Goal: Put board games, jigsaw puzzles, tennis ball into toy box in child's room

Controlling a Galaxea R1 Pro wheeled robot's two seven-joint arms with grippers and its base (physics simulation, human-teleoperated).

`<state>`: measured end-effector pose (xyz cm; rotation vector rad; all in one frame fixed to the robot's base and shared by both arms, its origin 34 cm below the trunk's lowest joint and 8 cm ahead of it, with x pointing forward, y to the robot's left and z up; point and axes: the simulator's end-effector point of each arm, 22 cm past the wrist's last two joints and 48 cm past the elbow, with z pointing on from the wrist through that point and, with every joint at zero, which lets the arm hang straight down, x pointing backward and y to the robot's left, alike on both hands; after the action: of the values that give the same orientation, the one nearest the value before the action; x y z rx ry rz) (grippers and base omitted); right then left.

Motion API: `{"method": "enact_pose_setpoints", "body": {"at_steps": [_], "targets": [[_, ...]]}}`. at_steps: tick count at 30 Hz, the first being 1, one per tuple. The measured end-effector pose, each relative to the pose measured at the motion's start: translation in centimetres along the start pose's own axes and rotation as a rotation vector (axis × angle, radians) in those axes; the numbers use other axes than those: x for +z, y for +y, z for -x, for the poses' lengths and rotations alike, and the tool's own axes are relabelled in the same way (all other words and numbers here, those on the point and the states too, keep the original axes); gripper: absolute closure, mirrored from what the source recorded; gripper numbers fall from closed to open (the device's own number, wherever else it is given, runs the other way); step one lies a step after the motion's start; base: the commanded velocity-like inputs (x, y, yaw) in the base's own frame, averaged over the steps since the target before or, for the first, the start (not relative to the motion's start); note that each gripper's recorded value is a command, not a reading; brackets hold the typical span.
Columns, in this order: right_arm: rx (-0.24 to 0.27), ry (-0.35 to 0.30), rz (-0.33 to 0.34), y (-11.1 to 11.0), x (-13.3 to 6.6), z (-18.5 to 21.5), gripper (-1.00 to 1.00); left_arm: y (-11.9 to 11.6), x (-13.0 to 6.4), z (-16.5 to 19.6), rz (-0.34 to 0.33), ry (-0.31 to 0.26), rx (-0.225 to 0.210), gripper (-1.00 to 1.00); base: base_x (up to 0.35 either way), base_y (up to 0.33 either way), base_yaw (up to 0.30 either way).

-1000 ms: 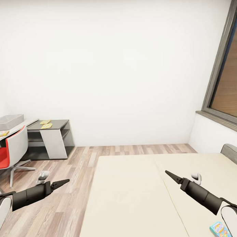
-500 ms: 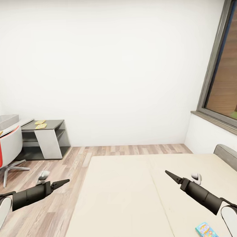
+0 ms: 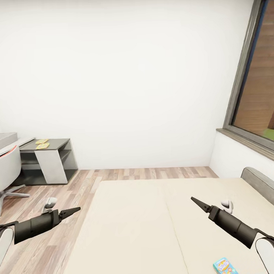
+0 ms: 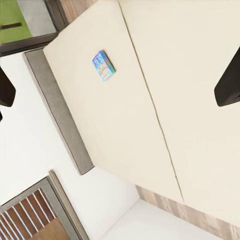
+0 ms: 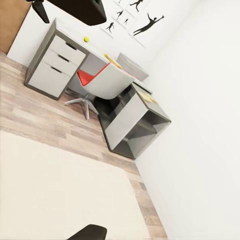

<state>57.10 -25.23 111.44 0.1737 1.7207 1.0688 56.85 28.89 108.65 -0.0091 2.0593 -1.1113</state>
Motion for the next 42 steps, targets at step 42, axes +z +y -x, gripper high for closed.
{"method": "enact_pose_setpoints", "body": {"at_steps": [42], "targets": [[0.001, 0.000, 0.000, 0.01, 0.01, -0.02, -1.00, 0.01, -0.01, 0.02, 0.000, -0.001, 0.000, -1.00, 0.000, -0.014, 0.000]]}}
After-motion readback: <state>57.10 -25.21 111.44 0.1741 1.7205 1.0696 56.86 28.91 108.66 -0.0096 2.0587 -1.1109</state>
